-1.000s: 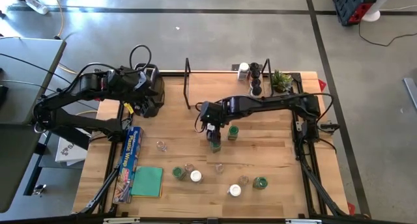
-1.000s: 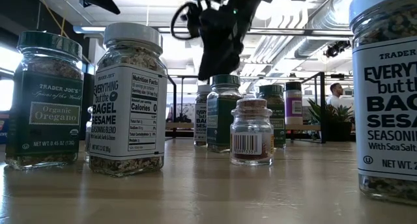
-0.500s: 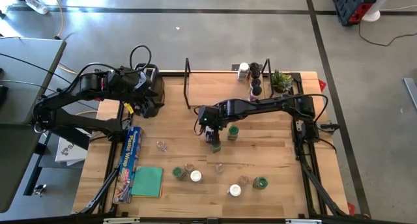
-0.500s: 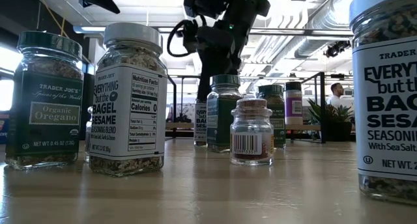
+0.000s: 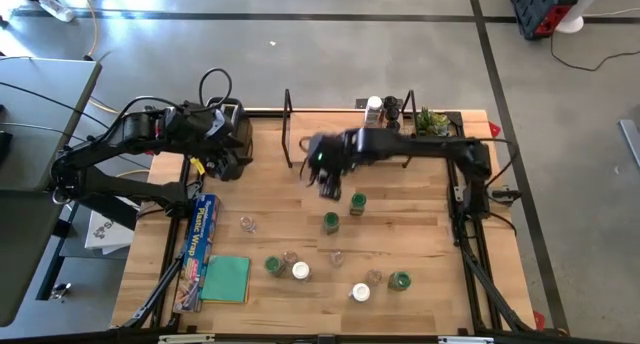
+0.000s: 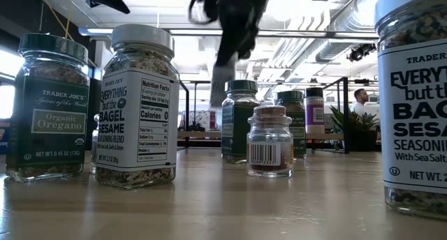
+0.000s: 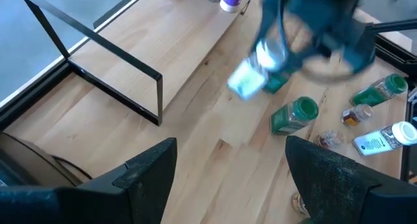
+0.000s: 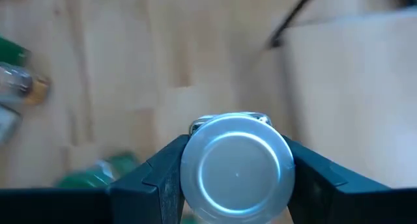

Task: Shelf spices
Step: Put the top white spice bottle on the shelf and align with the other white spice bottle

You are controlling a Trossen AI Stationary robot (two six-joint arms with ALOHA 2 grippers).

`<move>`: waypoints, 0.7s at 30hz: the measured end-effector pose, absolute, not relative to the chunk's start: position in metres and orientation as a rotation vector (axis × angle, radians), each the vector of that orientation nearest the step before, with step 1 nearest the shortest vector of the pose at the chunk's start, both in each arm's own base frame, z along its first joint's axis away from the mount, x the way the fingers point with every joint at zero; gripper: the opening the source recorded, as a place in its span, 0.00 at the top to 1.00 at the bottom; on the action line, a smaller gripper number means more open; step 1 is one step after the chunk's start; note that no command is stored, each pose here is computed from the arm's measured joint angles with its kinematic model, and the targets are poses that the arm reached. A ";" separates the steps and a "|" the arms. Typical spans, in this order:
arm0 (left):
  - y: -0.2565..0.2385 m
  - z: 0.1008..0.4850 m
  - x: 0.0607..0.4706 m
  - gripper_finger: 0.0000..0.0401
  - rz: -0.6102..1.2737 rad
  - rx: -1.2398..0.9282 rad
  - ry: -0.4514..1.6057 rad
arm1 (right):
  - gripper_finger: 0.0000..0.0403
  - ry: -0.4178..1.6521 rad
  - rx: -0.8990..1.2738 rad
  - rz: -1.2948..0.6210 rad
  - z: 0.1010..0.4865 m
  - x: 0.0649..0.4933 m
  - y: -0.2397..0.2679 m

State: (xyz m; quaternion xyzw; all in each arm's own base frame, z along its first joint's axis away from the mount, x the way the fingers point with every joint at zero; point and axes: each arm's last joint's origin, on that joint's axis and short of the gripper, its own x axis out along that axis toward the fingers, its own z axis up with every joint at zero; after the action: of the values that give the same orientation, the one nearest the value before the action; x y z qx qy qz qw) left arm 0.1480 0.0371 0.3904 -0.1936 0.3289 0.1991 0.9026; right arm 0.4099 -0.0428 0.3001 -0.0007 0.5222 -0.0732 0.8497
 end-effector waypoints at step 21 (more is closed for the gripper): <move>0.038 0.392 0.149 0.30 0.438 -0.400 0.650 | 0.53 1.262 -0.024 -0.059 0.283 0.320 -0.200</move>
State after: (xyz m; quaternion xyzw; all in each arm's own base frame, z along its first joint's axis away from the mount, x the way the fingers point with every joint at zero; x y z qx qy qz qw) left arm 0.1493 0.0383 0.3922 -0.1934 0.3147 0.2122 0.9047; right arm 0.3201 -0.1999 0.2830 -0.0114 0.5899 -0.0277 0.8069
